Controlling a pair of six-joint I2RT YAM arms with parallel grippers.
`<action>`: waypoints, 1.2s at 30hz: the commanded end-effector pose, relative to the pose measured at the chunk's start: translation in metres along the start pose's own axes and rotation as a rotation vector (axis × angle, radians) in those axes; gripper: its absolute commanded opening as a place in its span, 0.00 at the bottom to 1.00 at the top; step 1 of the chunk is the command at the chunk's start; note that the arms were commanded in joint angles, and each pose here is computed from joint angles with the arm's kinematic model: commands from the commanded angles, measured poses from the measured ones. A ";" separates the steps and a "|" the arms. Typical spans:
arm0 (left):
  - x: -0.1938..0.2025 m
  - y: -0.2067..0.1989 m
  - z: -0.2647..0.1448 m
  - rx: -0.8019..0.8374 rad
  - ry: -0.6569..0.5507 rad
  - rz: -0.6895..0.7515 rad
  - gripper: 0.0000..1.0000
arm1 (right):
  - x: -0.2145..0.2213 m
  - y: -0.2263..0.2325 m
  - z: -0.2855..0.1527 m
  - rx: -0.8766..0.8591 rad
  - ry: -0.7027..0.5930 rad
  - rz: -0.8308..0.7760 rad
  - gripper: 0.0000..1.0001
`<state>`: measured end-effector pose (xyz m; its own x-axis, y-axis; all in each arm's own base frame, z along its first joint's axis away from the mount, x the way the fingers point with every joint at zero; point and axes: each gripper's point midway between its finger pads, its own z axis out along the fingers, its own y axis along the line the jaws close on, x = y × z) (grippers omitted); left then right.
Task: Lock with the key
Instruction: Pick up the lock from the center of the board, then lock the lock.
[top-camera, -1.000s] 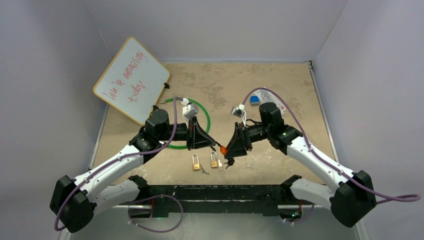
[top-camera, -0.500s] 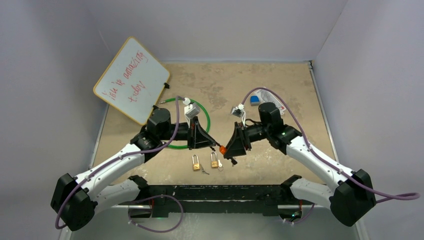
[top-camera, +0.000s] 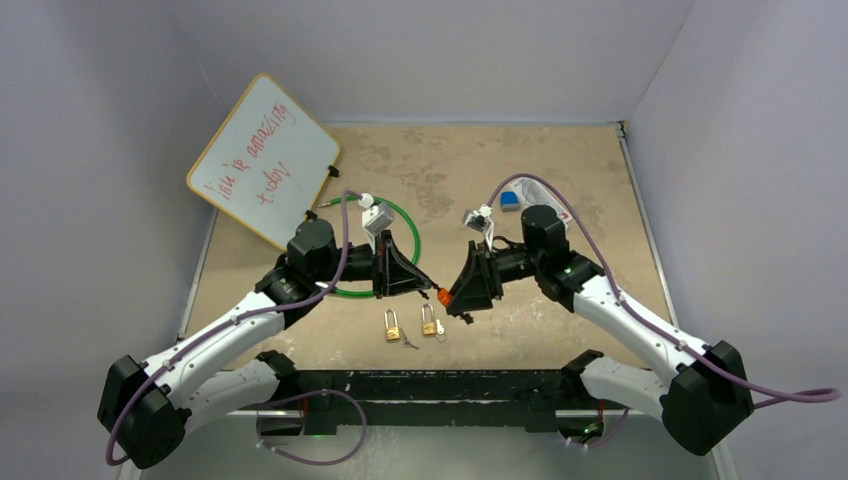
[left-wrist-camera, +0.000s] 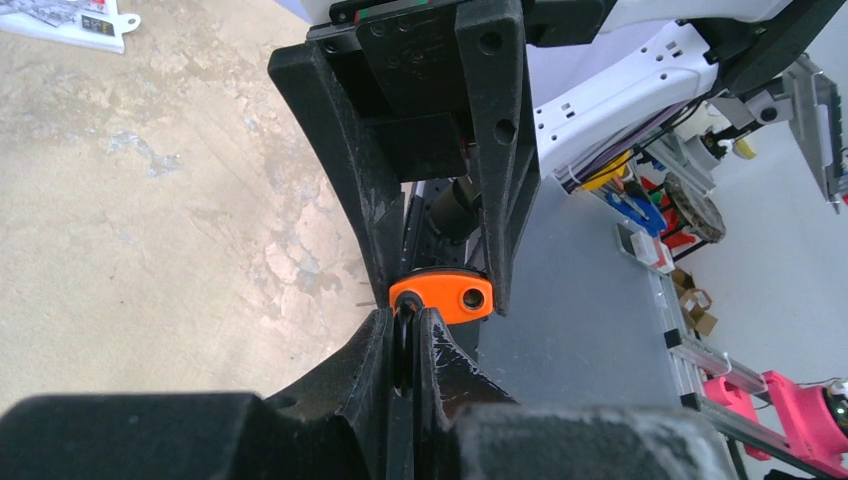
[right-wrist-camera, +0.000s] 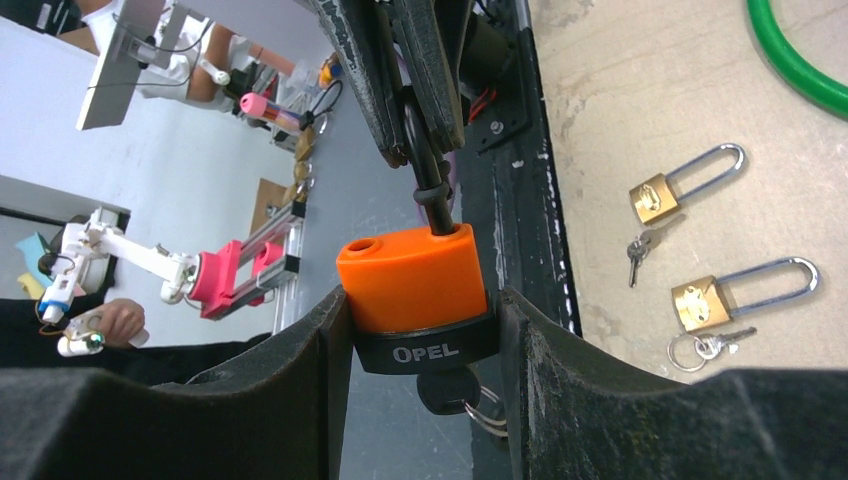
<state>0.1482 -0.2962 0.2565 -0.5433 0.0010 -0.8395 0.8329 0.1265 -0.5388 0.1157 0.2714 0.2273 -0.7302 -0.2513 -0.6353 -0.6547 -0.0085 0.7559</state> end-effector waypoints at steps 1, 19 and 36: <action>-0.026 -0.021 -0.001 0.061 -0.085 0.064 0.00 | -0.004 0.019 -0.002 -0.073 -0.014 -0.055 0.54; -0.033 -0.021 0.002 0.067 -0.118 0.042 0.00 | -0.001 0.011 0.003 -0.065 -0.004 -0.017 0.52; -0.028 -0.012 0.002 0.024 -0.133 -0.010 0.00 | -0.009 0.002 0.008 -0.011 -0.050 -0.033 0.02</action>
<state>0.1514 -0.2993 0.2701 -0.5769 -0.0786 -0.8130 0.8048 0.1157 -0.5822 0.1128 0.2772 0.2246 -0.7407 -0.2442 -0.6259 -0.6397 -0.0284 0.7681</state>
